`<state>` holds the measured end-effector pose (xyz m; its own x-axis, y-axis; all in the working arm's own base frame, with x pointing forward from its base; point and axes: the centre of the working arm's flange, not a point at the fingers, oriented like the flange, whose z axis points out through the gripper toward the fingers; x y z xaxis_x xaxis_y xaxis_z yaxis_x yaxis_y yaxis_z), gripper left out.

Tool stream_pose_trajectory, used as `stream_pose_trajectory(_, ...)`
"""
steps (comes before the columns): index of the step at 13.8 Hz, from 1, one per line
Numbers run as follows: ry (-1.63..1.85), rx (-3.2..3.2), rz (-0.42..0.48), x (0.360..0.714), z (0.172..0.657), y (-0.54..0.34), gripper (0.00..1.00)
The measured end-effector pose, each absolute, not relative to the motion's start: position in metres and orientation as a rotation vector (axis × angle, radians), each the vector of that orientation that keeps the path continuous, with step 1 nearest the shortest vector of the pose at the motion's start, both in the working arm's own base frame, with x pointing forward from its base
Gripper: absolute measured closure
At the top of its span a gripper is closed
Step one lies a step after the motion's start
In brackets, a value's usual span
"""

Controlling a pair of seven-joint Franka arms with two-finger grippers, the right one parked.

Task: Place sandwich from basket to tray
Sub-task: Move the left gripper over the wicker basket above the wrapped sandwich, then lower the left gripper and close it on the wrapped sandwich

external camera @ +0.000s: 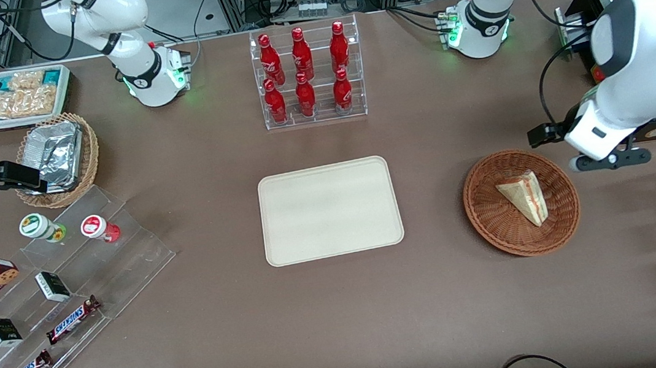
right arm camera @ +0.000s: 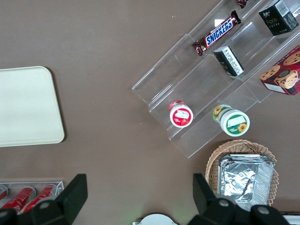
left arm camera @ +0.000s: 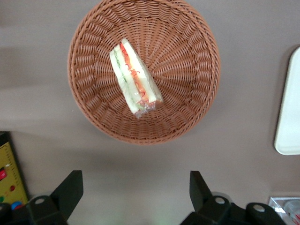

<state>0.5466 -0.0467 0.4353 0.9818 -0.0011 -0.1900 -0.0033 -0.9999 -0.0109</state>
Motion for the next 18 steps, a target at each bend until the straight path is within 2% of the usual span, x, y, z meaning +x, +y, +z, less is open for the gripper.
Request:
stream_pose_trajectory(5, -0.067, -3.127, 0.221, 0.546, 0.387, -0.041, 0.0)
stream_pose_trajectory(11, -0.591, -3.067, 0.167, 0.56, 0.342, -0.042, 0.0)
stream_pose_trajectory(14, -0.796, -3.018, 0.158, 0.564, 0.329, -0.042, 0.0)
stream_pose_trajectory(18, -0.871, -2.993, 0.17, 0.565, 0.315, -0.042, 0.0)
